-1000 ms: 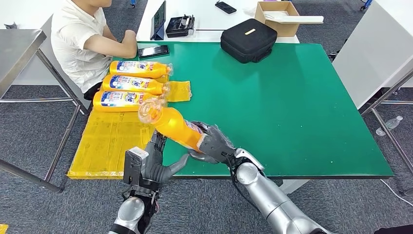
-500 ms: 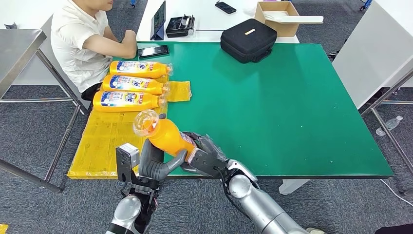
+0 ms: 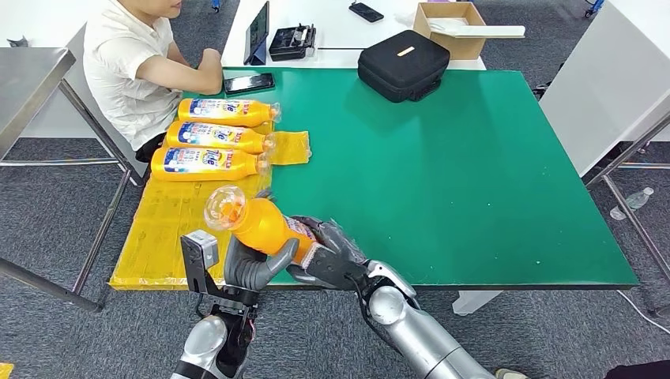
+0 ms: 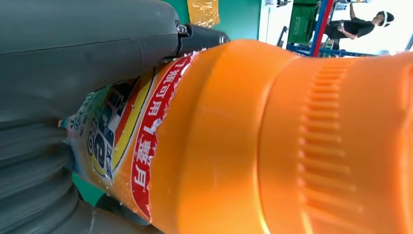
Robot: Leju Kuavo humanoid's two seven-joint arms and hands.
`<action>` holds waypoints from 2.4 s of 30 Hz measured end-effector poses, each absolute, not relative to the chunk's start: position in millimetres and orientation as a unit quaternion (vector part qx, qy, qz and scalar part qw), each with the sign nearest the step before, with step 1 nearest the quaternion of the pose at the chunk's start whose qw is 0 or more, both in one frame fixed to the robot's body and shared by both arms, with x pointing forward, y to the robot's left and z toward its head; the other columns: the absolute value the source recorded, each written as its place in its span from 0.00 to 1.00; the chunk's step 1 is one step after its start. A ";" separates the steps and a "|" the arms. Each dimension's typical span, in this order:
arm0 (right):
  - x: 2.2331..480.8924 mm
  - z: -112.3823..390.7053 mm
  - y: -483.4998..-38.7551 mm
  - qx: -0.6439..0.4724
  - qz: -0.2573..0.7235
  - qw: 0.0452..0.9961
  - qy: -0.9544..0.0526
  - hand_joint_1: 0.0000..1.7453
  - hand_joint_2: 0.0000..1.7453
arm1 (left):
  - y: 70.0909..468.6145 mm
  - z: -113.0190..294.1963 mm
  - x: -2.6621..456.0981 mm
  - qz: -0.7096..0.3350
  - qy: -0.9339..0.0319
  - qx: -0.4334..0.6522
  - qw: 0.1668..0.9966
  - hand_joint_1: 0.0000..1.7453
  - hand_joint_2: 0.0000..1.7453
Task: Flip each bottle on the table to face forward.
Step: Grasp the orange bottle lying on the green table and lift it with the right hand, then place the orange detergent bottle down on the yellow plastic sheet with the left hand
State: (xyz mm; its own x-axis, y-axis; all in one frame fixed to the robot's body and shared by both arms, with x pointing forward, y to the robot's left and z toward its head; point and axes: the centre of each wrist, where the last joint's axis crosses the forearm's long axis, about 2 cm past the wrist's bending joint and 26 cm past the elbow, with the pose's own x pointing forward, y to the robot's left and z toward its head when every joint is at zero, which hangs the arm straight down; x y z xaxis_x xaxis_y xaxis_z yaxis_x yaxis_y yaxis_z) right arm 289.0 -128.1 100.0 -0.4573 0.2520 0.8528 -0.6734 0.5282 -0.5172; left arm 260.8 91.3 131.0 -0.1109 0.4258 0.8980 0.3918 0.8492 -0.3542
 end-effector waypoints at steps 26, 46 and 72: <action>264.9 89.5 -112.8 0.140 0.388 0.548 -0.728 0.00 1.00 | 101.1 131.0 263.9 0.033 -0.779 -0.175 0.601 1.00 1.00; 264.4 135.1 -156.9 0.047 0.156 0.507 -0.846 0.00 1.00 | 168.3 155.2 311.9 -0.315 -0.745 0.400 0.431 1.00 1.00; 269.2 124.8 -188.1 0.089 0.005 0.534 -0.841 0.00 1.00 | 186.3 83.6 341.9 -0.482 -0.553 0.471 0.491 1.00 1.00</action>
State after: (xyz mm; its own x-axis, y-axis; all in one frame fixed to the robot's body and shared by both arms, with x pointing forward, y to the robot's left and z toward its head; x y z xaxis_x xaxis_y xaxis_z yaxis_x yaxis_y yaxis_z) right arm 269.2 -188.1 124.8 -0.4136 -0.1437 0.8991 -0.1551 0.9842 0.0859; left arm 341.9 186.3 83.6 -0.0746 -0.9933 0.0885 -0.0478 0.0922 0.9946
